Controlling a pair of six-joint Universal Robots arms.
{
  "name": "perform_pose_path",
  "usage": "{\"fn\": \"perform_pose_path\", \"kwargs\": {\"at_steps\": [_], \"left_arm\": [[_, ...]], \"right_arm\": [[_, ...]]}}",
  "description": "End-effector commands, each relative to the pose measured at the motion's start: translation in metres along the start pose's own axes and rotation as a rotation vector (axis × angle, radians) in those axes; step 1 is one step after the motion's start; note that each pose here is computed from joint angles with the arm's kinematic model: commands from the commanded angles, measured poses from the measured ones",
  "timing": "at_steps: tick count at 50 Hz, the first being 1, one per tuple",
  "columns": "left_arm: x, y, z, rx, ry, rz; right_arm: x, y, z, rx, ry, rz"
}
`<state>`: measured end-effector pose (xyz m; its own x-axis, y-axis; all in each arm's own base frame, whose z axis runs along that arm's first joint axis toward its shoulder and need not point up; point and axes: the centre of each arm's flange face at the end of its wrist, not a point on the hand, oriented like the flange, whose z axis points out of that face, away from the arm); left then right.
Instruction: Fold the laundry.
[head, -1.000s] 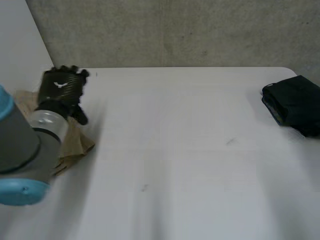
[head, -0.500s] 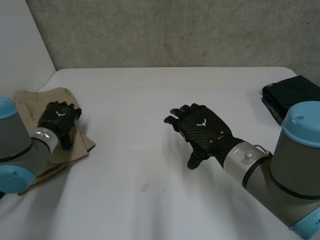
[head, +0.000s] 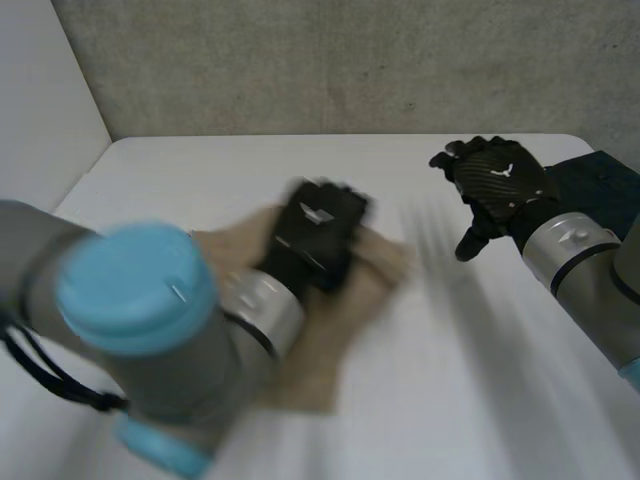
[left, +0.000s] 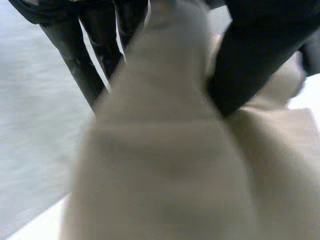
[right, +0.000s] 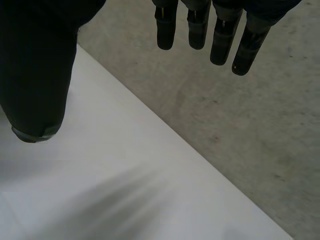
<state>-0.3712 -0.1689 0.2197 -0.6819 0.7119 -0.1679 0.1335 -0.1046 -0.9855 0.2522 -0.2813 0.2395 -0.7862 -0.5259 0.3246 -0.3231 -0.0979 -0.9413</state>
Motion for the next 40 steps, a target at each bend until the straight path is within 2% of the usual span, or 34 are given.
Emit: {"fn": "perform_pose_path", "kwargs": {"at_steps": [1,4,8,9,13,19,24,27,33,40], "left_arm": [[0.052,0.025,-0.017,-0.087,0.107,0.026],[0.044,0.024,-0.014,-0.091,0.048,0.059],[-0.002,0.029,0.003,-0.121,-0.12,0.126],[-0.025,0.03,0.009,-0.13,-0.182,0.143],[-0.06,0.031,0.018,-0.138,-0.257,0.16],[-0.08,0.037,0.025,-0.148,-0.241,0.154],[-0.103,0.051,0.032,-0.176,-0.255,0.129],[-0.106,0.061,0.034,-0.211,-0.261,0.117],[-0.093,0.078,0.017,-0.363,-0.229,0.005],[-0.078,0.054,-0.007,-0.369,-0.244,-0.113]], "right_arm": [[0.008,0.0,0.002,-0.004,0.026,0.0],[0.007,0.001,0.002,-0.007,0.023,0.001],[0.004,0.0,0.001,-0.007,0.013,-0.004],[0.003,0.0,0.001,-0.009,0.009,-0.003],[0.0,0.001,-0.002,-0.03,-0.012,0.0],[-0.007,0.007,-0.008,-0.106,-0.062,0.02],[-0.03,0.014,-0.012,-0.163,-0.161,0.023],[-0.042,0.016,-0.013,-0.181,-0.205,0.016],[-0.048,0.009,-0.001,-0.159,-0.238,-0.023],[-0.059,0.006,0.026,-0.134,-0.326,-0.146]]}}
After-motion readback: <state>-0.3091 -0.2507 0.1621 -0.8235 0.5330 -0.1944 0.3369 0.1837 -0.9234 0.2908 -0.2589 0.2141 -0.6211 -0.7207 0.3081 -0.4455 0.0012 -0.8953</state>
